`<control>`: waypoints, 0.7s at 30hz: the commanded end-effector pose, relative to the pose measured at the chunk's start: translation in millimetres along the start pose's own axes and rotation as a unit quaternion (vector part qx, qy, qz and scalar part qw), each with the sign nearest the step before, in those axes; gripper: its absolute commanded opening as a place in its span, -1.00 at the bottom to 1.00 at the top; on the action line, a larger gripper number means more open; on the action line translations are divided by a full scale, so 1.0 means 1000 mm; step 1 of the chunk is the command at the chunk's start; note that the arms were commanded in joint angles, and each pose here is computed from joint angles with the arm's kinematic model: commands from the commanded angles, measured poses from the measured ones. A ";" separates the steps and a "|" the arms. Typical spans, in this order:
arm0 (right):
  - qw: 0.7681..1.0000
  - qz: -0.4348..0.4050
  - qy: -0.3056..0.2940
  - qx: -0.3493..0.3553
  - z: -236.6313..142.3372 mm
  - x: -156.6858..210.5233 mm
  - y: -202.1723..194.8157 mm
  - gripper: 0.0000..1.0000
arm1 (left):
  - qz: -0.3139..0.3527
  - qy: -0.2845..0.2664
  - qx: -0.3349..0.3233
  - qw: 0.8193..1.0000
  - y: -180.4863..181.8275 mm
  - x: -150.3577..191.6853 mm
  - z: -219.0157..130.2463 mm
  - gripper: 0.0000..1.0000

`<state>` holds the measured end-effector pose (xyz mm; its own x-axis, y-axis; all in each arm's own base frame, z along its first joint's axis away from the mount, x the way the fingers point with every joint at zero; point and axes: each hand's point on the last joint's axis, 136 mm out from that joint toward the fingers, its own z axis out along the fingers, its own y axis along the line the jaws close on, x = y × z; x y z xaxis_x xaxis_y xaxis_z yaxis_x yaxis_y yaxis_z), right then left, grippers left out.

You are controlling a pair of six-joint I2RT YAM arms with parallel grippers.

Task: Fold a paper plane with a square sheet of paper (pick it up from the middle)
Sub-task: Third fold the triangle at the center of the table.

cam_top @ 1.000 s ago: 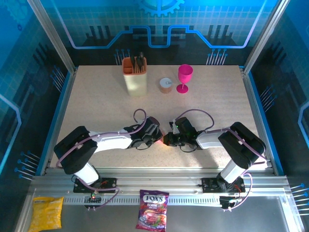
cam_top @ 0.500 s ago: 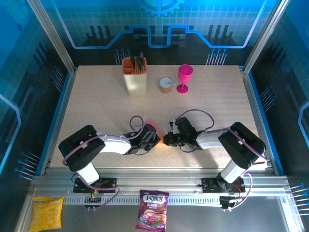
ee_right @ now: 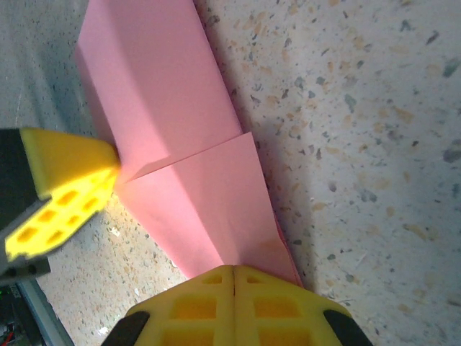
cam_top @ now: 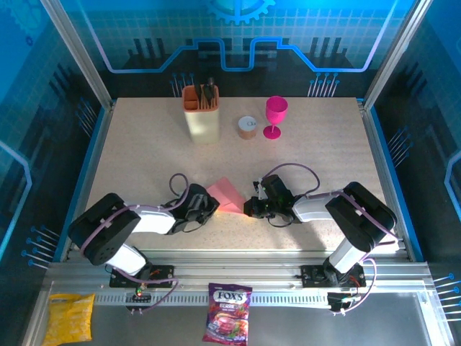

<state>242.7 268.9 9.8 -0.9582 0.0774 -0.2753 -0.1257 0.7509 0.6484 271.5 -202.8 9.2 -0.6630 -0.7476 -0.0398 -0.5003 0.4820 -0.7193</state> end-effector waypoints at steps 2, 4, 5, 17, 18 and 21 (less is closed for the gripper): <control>0.985 0.056 0.064 0.147 -0.004 0.049 -0.081 -1.00 | -0.012 -0.054 -0.150 0.987 0.098 -0.036 -0.023 -1.00; 0.986 0.051 0.065 0.142 -0.004 0.048 -0.079 -1.00 | 0.013 -0.054 -0.124 0.991 0.075 -0.038 -0.029 -1.00; 0.987 0.050 0.066 0.141 -0.004 0.048 -0.078 -1.00 | 0.027 -0.052 -0.110 0.992 0.061 -0.037 -0.032 -1.00; 0.988 0.039 0.072 0.133 -0.001 0.044 -0.072 -1.00 | 0.160 0.018 0.008 0.987 -0.055 0.020 -0.022 -1.00; 0.988 0.038 0.073 0.131 -0.001 0.044 -0.071 -1.00 | 0.163 0.027 0.014 0.986 -0.056 0.027 -0.017 -1.00; 0.988 0.035 0.073 0.128 -0.001 0.041 -0.067 -1.00 | 0.168 0.055 0.013 0.984 -0.050 0.041 -0.003 -1.00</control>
<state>243.2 270.1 10.3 -0.9622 0.0627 -0.2651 -0.1270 0.7576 0.6402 272.6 -241.2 54.3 -0.8058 -0.5507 -0.2176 -0.2720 0.6706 -0.6902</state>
